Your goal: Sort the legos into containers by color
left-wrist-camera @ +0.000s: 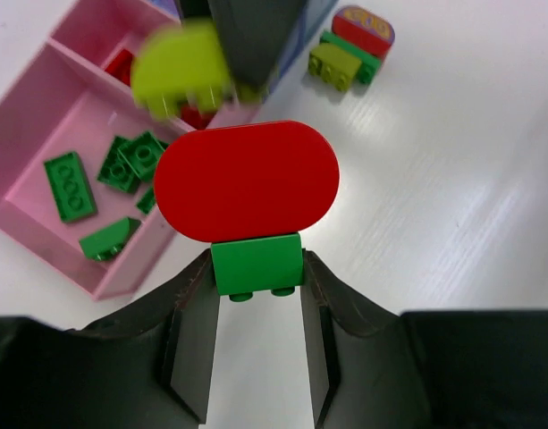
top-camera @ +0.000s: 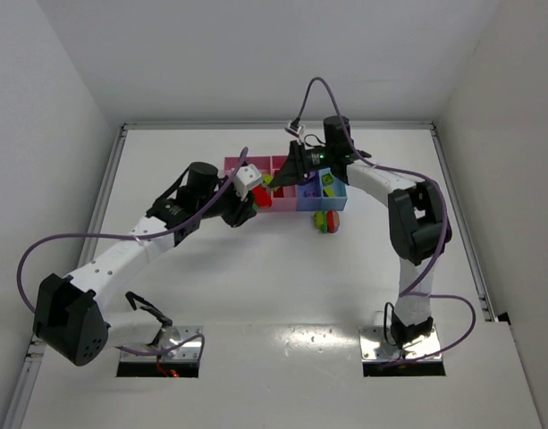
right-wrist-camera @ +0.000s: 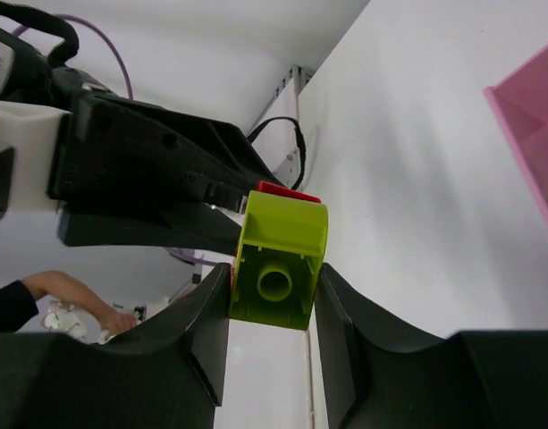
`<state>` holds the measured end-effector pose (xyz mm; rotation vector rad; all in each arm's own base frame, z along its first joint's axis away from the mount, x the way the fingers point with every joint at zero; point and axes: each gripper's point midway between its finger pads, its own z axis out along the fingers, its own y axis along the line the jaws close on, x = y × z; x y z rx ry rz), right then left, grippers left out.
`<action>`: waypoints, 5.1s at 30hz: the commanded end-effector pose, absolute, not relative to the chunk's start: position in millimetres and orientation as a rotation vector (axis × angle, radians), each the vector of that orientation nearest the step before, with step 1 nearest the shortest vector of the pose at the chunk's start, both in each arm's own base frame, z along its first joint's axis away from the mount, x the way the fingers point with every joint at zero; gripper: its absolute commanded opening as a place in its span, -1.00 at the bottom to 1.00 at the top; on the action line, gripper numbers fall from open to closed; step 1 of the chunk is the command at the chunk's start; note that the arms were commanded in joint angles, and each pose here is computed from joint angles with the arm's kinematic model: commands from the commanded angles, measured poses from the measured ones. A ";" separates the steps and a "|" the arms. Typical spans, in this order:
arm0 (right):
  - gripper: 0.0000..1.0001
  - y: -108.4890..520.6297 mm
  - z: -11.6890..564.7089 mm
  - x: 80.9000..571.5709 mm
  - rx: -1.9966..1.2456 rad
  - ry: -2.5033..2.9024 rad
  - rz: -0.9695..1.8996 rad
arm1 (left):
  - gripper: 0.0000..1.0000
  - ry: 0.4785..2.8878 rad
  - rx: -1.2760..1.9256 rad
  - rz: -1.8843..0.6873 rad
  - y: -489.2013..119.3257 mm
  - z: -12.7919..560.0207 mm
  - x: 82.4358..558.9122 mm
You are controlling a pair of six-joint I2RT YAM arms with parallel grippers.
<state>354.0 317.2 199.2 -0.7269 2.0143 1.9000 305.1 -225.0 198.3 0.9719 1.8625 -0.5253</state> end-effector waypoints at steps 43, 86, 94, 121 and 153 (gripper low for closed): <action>0.60 200.0 179.0 440.0 -0.501 2.137 1.125 | -0.91 1.871 0.970 -0.563 -236.1 211.6 311.8; -1.00 291.8 232.3 357.7 -0.810 1.877 1.854 | -0.91 1.824 0.987 -0.566 -265.0 216.9 310.6; -1.00 236.5 252.3 429.8 -0.566 1.861 1.553 | -0.91 1.896 0.946 -0.530 -244.1 190.5 292.8; -0.88 267.9 114.0 500.0 -0.495 2.224 0.458 | -0.84 1.939 0.457 -0.535 -165.4 243.7 375.1; 0.71 152.0 162.7 403.5 -0.666 2.151 0.245 | 0.59 2.082 0.482 -0.674 -206.8 205.7 442.6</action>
